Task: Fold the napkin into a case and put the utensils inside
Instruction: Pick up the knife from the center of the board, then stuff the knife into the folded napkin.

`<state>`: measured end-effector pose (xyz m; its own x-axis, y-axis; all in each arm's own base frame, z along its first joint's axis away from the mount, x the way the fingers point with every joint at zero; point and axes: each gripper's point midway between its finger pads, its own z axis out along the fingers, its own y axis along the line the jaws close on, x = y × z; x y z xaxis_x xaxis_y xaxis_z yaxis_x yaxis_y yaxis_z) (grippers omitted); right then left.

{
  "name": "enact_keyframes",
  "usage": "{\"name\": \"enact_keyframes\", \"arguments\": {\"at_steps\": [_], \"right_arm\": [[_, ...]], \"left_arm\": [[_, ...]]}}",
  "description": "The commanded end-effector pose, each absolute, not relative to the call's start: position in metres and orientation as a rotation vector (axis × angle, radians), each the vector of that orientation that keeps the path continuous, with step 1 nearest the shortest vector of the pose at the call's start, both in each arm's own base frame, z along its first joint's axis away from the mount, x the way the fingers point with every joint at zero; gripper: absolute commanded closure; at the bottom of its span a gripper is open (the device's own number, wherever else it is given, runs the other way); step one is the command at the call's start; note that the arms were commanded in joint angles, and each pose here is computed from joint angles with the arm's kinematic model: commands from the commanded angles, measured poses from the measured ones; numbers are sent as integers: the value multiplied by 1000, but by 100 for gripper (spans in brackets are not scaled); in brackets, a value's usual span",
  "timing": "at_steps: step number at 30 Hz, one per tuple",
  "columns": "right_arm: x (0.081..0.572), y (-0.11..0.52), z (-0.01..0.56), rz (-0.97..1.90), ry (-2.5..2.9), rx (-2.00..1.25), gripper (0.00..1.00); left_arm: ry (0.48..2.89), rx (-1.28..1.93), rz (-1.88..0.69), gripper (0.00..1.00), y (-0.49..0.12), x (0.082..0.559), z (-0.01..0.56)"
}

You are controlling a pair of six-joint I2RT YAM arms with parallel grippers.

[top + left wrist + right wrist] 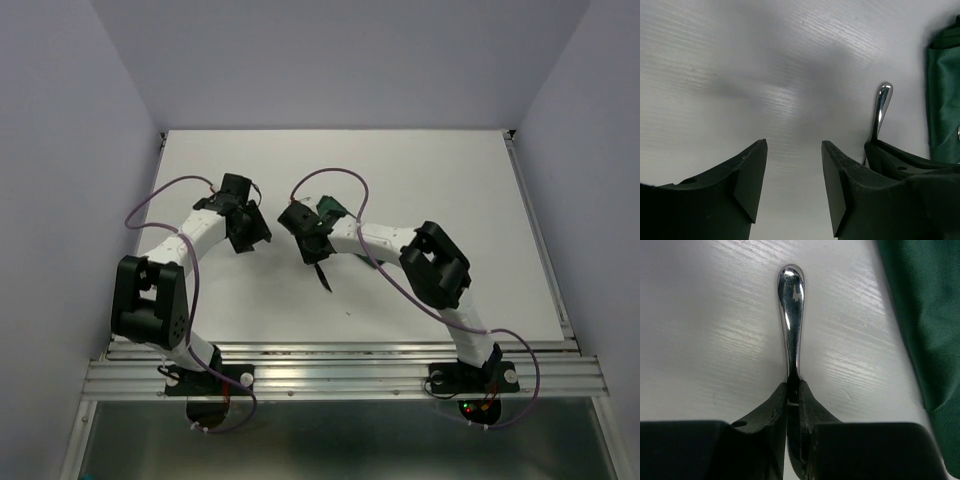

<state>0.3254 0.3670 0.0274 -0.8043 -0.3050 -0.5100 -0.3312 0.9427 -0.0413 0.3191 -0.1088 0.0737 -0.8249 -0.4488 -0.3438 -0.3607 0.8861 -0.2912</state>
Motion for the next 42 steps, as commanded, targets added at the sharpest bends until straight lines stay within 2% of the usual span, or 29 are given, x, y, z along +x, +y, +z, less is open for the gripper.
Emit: {"name": "enact_keyframes", "arguments": {"at_steps": [1, 11, 22, 29, 35, 42], "right_arm": [[332, 361, 38, 46, 2494, -539, 99], [316, 347, 70, 104, 2399, -749, 99], [322, 331, 96, 140, 2370, -722, 99], [342, 289, 110, 76, 2373, -645, 99], [356, 240, 105, 4, 2419, -564, 99], [362, 222, 85, -66, 2476, -569, 99]], "left_arm": [[2593, -509, -328, 41, -115, 350, 100], [2604, -457, -309, 44, -131, 394, 108], [2654, -424, -364, 45, -150, 411, 96], [2683, -365, -387, 45, -169, 430, 89], [2710, -325, -398, 46, -185, 444, 81], [2741, -286, -413, 46, -203, 456, 68]]}}
